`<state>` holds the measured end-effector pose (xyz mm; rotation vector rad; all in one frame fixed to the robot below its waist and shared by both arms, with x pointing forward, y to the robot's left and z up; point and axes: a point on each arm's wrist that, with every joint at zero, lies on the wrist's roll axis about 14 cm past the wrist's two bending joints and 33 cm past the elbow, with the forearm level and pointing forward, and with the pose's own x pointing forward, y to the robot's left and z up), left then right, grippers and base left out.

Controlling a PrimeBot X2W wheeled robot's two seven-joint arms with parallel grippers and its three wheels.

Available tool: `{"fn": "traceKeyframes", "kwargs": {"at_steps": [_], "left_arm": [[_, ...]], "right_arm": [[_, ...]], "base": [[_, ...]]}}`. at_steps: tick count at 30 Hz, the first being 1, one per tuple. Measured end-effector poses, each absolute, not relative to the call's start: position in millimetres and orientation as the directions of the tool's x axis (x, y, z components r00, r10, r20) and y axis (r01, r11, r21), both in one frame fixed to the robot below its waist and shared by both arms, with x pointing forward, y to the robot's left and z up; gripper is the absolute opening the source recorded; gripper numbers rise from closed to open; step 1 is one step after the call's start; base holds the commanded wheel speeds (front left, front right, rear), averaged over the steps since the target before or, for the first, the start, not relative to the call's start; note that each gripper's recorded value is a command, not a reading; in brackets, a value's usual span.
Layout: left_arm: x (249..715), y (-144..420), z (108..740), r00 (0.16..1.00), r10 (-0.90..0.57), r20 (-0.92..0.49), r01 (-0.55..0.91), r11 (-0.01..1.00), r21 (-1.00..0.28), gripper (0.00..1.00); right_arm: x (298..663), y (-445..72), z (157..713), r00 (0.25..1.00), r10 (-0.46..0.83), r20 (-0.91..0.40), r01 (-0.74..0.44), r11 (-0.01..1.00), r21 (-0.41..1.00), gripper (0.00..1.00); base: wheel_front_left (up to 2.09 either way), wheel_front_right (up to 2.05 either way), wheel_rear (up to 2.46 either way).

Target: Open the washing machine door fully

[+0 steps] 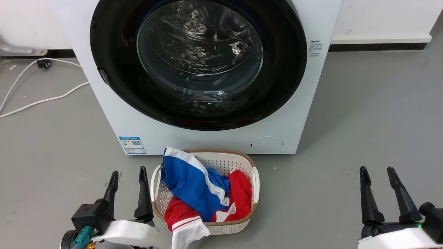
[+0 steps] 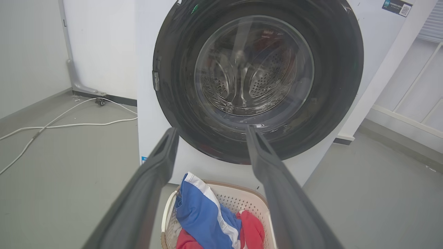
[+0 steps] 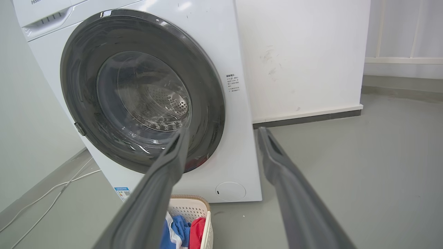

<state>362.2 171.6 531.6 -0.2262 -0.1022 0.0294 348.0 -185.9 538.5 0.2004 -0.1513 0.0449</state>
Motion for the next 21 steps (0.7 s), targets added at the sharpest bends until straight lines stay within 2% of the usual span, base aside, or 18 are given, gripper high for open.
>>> {"fn": "traceKeyframes", "kwargs": {"at_steps": [21], "left_arm": [[355.2,168.1,527.0,0.992,0.026,0.124,-0.010,0.992,-0.128,1.00]], "right_arm": [[340.8,-187.7,542.0,0.983,0.034,0.183,-0.052,0.994,0.092,1.00]], "base": [[0.00,0.00,0.00]]}}
